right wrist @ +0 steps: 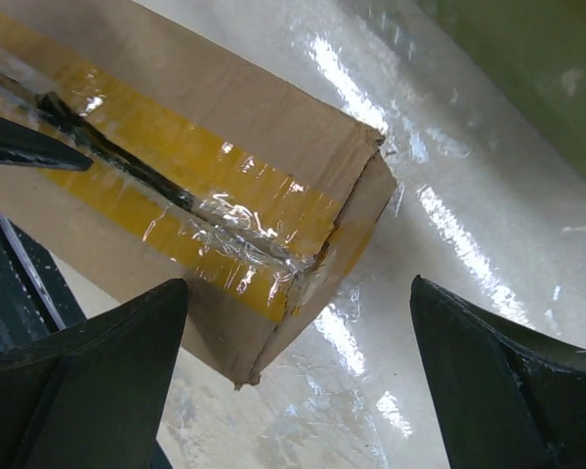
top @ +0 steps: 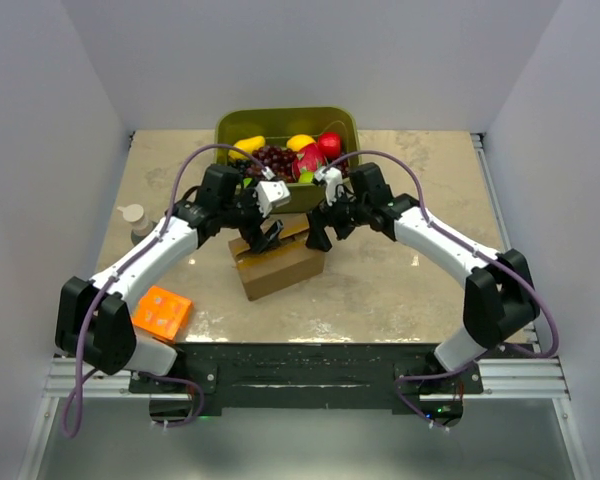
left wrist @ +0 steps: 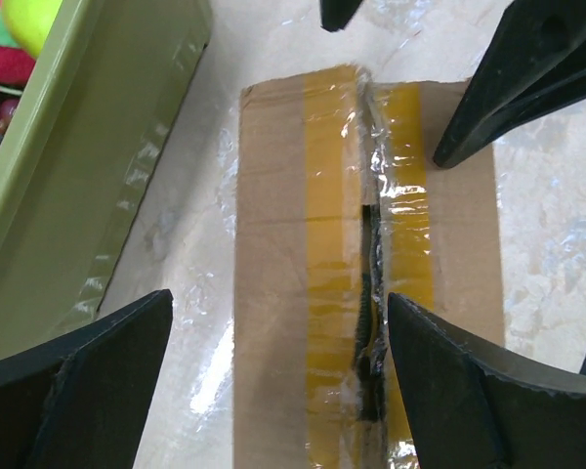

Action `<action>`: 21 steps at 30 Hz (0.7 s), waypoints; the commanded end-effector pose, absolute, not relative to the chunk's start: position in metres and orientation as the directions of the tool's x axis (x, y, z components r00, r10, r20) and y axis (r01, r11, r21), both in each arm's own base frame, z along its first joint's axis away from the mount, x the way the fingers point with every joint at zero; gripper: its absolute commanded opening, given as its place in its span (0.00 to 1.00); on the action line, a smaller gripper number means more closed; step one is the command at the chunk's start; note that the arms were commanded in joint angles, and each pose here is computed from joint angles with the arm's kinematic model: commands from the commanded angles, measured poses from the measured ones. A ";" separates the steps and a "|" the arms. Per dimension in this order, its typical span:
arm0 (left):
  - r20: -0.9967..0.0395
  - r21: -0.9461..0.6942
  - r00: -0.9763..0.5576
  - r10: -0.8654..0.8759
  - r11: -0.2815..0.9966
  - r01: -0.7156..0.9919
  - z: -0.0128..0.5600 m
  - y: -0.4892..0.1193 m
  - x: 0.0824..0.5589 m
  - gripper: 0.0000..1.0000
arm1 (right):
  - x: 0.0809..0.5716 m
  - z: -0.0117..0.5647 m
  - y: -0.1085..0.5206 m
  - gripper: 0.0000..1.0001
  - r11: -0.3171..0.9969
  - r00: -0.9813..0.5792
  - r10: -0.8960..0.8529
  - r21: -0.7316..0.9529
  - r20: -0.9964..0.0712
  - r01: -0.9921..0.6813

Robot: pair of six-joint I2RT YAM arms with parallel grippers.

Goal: Unpack the express box

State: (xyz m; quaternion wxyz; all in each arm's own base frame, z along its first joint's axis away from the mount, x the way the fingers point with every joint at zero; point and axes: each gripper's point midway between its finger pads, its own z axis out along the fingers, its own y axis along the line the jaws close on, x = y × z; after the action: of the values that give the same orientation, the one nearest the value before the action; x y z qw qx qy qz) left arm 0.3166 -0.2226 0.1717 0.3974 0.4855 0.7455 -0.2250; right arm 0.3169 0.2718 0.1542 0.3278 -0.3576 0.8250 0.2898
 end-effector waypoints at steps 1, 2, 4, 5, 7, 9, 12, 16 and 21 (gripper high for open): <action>-0.797 0.108 -0.185 0.575 0.436 0.894 0.168 -0.218 0.330 0.90 | 0.313 0.138 0.273 0.98 0.594 -0.572 -0.387 0.278 -0.723 -0.755; -0.794 0.121 -0.176 0.582 0.436 0.892 0.168 -0.216 0.332 0.88 | 0.312 0.135 0.271 0.98 0.592 -0.567 -0.400 0.269 -0.720 -0.760; -0.787 0.140 -0.167 0.594 0.435 0.890 0.169 -0.215 0.335 0.81 | 0.308 0.129 0.267 0.98 0.595 -0.569 -0.418 0.260 -0.708 -0.760; -0.775 0.168 -0.158 0.612 0.440 0.882 0.168 -0.211 0.339 0.77 | 0.308 0.128 0.266 0.98 0.591 -0.563 -0.429 0.251 -0.707 -0.766; -0.759 0.206 -0.123 0.640 0.415 0.886 0.170 -0.208 0.341 0.64 | 0.303 0.123 0.262 0.98 0.591 -0.568 -0.440 0.252 -0.695 -0.766; -0.753 0.234 -0.107 0.650 0.416 0.879 0.175 -0.204 0.344 0.56 | 0.300 0.121 0.260 0.98 0.590 -0.568 -0.447 0.249 -0.691 -0.768; -0.794 0.197 -0.099 0.600 0.408 0.891 0.194 -0.208 0.344 0.38 | 0.297 0.115 0.256 0.98 0.586 -0.560 -0.468 0.235 -0.684 -0.776; -0.858 0.056 -0.196 0.476 0.465 0.884 0.209 -0.210 0.350 0.26 | 0.292 0.107 0.247 0.98 0.581 -0.541 -0.507 0.198 -0.671 -0.789; -0.872 -0.250 -0.415 0.260 0.493 0.833 0.210 -0.199 0.361 0.15 | 0.285 0.100 0.239 0.98 0.579 -0.537 -0.533 0.182 -0.654 -0.795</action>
State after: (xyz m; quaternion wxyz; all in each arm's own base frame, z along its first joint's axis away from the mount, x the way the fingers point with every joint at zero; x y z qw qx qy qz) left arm 0.3491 -0.2020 0.2008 0.4221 0.4355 0.7509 -0.2615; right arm 0.3068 0.2693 0.1380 0.3336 -0.3700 0.8171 0.2901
